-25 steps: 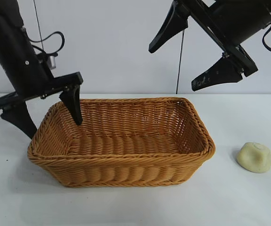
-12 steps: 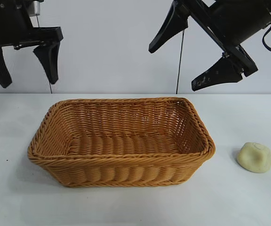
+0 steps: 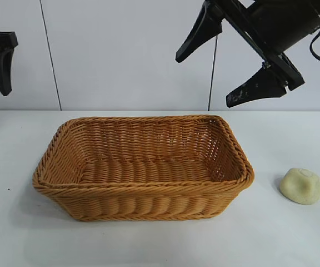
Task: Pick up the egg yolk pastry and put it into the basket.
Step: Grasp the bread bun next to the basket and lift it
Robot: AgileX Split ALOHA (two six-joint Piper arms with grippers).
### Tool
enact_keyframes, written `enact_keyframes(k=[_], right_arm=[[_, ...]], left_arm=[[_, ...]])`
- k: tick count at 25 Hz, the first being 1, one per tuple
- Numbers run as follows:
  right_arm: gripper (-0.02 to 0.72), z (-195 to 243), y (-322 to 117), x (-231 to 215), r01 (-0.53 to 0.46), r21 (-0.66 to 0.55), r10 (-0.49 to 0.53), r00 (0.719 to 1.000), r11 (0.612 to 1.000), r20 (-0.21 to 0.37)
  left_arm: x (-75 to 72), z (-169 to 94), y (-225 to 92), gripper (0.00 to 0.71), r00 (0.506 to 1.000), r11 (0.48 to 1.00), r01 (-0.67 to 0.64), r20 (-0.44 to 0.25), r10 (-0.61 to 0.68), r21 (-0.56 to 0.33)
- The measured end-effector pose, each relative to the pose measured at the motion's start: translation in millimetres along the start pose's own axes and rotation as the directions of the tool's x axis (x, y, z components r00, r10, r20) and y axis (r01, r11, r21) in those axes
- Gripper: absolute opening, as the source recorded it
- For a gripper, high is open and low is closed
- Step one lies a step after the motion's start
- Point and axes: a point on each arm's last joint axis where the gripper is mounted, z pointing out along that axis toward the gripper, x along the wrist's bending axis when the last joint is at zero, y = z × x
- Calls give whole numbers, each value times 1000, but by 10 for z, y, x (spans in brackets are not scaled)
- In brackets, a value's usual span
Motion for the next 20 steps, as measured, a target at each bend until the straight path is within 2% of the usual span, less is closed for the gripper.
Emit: enact_keyframes(k=[6,12,16,20], right_arm=[[694,0,-1,-6,6,1,-6,1000,1000,6],[694,0,-2,-7,7,2,-7,1000,1000,8],[694,0,-2,-7,7,2,-7,1000,1000,8],[694,0,-2,-7,7,2,-7,1000,1000,8]], left_arm=[[22,-277,-565,666,1000,1000,-21,0,21,-1],[54,-655,-1370,666,999,996,-33,3,34,-85],[82,-757,-1910,666,999,988,-36,4,37,-147],[114,-717,-2394,666,999,977,-38,5,40,-210]])
